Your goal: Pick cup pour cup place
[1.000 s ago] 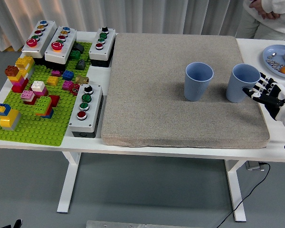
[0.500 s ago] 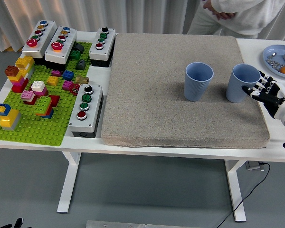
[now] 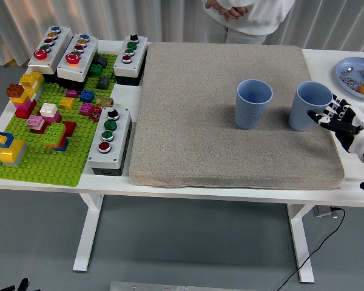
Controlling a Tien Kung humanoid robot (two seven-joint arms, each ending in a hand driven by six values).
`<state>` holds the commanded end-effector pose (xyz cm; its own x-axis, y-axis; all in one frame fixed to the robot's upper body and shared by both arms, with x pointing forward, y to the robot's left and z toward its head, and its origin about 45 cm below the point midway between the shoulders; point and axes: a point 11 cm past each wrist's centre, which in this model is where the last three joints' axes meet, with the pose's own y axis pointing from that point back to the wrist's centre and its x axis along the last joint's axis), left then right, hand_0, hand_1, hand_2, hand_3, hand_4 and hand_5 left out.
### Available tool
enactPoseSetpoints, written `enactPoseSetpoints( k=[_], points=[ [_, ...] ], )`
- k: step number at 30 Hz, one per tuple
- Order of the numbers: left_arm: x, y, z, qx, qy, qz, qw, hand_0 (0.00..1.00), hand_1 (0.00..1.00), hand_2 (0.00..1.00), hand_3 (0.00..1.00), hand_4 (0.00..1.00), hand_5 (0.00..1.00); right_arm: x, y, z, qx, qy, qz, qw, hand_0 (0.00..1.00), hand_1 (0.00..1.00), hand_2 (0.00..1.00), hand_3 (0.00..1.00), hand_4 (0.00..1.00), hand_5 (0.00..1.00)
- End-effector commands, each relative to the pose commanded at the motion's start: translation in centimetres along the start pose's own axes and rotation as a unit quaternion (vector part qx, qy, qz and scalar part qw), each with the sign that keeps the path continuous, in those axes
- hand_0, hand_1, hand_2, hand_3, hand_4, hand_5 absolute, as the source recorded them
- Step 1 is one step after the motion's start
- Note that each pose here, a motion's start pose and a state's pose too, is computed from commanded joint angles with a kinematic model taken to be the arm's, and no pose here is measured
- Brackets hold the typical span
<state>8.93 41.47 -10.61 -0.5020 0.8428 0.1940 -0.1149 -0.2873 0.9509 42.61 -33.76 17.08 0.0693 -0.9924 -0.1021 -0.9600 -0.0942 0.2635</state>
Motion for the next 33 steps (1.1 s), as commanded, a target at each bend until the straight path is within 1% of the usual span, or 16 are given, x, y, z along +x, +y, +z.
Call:
enactPoseSetpoints(
  k=[10,21,33],
  points=[
    [-0.06,0.01,0.08,0.0,-0.002,-0.001,1.0,0.688,0.712,0.74,0.655,0.488,0.998,-0.09,-0.1,0.03,0.0,-0.002,0.0,1.0,0.93,0.875,0.921,0.928,0.825,0.309],
    [-0.01,0.0,-0.03,0.001,-0.005,-0.001,1.0,0.689,0.711,0.74,0.655,0.487,0.998,-0.84,-0.25,0.56,-0.007,-0.002,-0.006,1.0,0.932,0.875,0.922,0.927,0.821,0.311],
    [-0.13,0.0,-0.03,0.0,-0.005,-0.002,1.0,0.689,0.711,0.74,0.656,0.488,0.998,-0.98,-0.35,0.7,-0.007,-0.006,-0.005,1.0,0.937,0.876,0.921,0.926,0.819,0.311]
  ],
)
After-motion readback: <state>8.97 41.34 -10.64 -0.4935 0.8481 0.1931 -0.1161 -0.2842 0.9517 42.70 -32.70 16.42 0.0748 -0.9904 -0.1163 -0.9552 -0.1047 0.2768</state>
